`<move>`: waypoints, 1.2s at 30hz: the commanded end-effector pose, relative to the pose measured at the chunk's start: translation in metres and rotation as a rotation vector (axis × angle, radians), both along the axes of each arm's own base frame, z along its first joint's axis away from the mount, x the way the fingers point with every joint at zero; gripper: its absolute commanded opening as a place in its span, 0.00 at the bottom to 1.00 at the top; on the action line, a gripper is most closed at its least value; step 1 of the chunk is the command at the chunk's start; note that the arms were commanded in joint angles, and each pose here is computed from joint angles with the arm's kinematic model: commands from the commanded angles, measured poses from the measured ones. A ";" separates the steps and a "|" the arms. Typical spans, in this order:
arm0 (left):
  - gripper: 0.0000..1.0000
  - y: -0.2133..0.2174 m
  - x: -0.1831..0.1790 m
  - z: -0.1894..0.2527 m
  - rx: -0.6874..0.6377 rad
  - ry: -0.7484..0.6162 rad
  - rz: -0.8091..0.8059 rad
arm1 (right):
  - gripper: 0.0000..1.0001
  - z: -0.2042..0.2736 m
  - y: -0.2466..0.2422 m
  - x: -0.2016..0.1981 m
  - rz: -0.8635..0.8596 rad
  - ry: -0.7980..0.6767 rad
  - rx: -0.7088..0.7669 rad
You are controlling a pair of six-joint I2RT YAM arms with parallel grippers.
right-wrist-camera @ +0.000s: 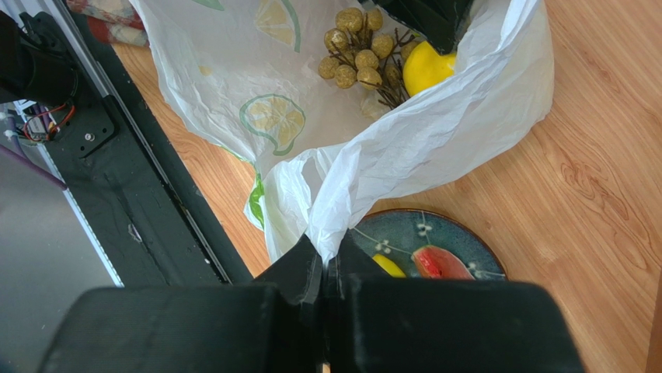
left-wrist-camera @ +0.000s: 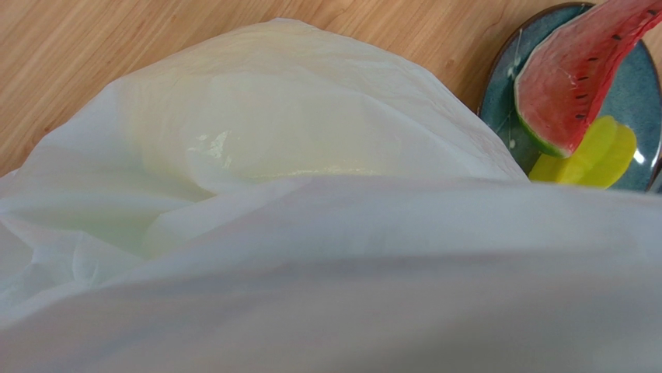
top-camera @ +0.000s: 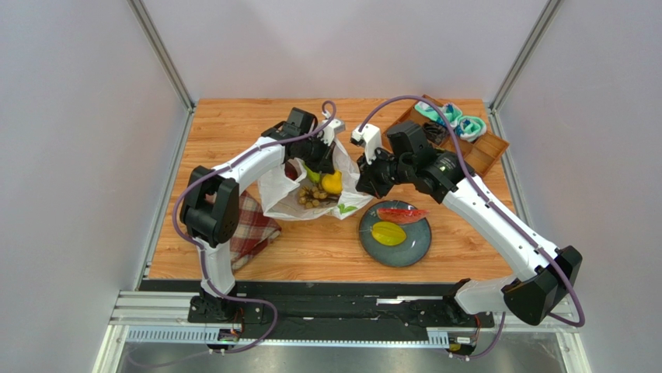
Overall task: Take the fake fruits out of the plastic bag
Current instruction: Take out the fake fruit from the plastic bag, then place the fake fruit on the plate.
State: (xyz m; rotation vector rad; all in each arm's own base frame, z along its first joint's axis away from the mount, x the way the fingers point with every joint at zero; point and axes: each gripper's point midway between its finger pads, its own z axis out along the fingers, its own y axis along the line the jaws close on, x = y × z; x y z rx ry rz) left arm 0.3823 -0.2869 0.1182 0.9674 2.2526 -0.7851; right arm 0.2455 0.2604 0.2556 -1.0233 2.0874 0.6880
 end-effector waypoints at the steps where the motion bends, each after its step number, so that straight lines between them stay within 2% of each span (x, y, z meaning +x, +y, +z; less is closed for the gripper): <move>1: 0.00 0.011 -0.005 0.079 -0.127 -0.112 0.007 | 0.00 -0.002 -0.002 0.012 -0.028 -0.024 -0.007; 5: 0.00 0.022 -0.026 0.129 -0.163 -0.209 -0.004 | 0.00 -0.004 -0.001 0.017 -0.037 -0.023 -0.008; 11: 0.00 0.032 -0.078 0.176 -0.225 -0.224 -0.080 | 0.00 -0.007 -0.001 0.031 -0.051 -0.037 -0.023; 16: 0.00 0.029 -0.141 0.220 -0.371 -0.173 -0.246 | 0.00 -0.013 0.000 0.047 -0.092 -0.014 -0.026; 20: 0.00 0.029 -0.182 0.237 -0.422 -0.135 -0.360 | 0.00 -0.008 0.002 0.066 -0.126 0.005 0.001; 24: 0.00 0.014 -0.210 0.216 -0.411 -0.120 -0.467 | 0.00 0.005 0.012 0.085 -0.129 -0.007 0.028; 26: 0.00 0.007 -0.213 0.203 -0.407 -0.108 -0.484 | 0.00 0.005 0.015 0.092 -0.134 -0.008 0.029; 30: 0.00 -0.016 -0.210 0.193 -0.409 -0.162 -0.543 | 0.00 -0.005 0.016 0.103 -0.137 0.021 0.026; 36: 0.00 -0.051 -0.195 0.143 -0.335 -0.173 -0.587 | 0.00 -0.009 0.013 0.120 -0.168 0.056 0.042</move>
